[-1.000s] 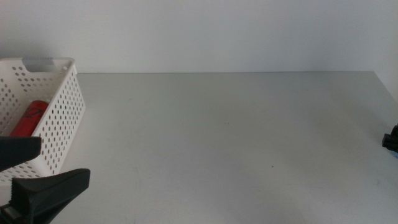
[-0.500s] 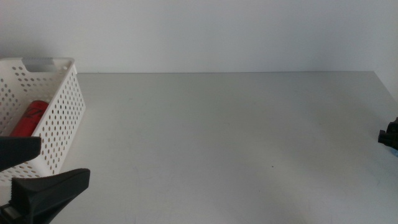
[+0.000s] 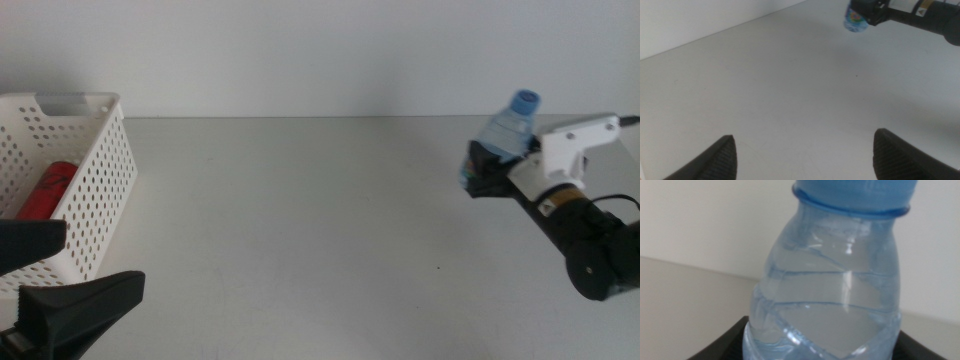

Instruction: Use arms to grab the bottles and put them into the dustbin to the left of the table.

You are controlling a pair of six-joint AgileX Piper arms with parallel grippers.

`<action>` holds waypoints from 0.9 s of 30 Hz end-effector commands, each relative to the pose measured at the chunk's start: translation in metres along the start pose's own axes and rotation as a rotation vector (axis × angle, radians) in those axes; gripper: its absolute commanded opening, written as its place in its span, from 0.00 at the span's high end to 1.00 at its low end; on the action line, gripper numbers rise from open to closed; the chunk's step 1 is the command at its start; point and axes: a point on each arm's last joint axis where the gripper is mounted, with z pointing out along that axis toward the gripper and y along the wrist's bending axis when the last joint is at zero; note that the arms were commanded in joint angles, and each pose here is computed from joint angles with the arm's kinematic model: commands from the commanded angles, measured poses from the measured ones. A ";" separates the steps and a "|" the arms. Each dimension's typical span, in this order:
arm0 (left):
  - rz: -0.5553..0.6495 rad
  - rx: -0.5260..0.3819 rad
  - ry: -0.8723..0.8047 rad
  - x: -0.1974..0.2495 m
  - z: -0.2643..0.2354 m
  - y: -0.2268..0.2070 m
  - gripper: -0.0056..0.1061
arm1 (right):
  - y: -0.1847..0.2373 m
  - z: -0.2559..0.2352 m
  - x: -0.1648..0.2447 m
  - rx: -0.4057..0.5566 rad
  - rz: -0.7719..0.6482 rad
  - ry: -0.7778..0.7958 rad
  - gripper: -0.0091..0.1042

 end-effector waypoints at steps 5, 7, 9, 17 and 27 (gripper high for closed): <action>-0.008 0.014 -0.097 -0.014 -0.004 -0.002 0.12 | 0.108 0.044 -0.101 -0.479 0.086 -0.292 0.93; -0.008 0.014 -0.097 -0.014 -0.004 -0.002 0.12 | 0.136 0.057 -0.107 -0.545 0.075 -0.263 0.93; -0.008 0.014 -0.097 -0.014 -0.004 -0.002 0.12 | 0.158 0.068 -0.108 -0.574 0.050 -0.235 0.93; -0.008 0.014 -0.097 -0.014 -0.004 -0.002 0.12 | 0.203 0.101 -0.083 -0.625 0.041 -0.206 0.93; -0.008 0.014 -0.097 -0.014 -0.004 -0.002 0.12 | 0.216 0.102 -0.062 -0.646 0.028 -0.156 0.90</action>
